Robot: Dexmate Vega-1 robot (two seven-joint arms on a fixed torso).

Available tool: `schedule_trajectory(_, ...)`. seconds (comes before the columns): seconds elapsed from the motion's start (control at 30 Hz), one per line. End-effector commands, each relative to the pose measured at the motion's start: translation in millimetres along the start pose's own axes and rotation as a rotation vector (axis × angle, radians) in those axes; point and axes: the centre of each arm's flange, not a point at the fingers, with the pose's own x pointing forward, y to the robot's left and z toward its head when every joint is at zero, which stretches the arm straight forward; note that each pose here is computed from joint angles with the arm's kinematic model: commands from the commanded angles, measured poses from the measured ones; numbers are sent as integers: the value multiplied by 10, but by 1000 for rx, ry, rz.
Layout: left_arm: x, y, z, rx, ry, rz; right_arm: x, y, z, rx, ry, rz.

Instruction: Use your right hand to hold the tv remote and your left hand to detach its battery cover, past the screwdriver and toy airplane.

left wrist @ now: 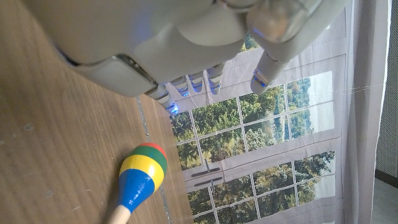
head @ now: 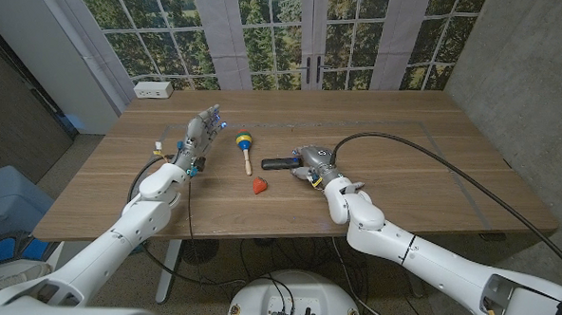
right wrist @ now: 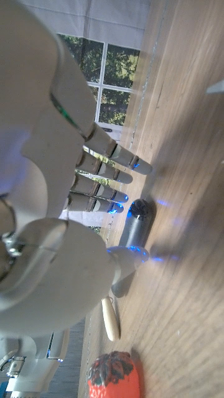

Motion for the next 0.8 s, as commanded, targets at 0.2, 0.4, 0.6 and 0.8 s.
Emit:
schedule_trajectory(0.2,-53,34,12,-3,-5,14,128,20,20,-137,68,38)
schedule_trajectory(0.4,-49,24,10,-2,-9,15,141,28,3,-162,73,78)
schedule_trajectory(0.6,-34,11,25,1,-12,16,138,41,14,-162,58,113)
schedule_trajectory(0.8,-21,-1,31,4,-8,14,153,58,23,-160,39,155)
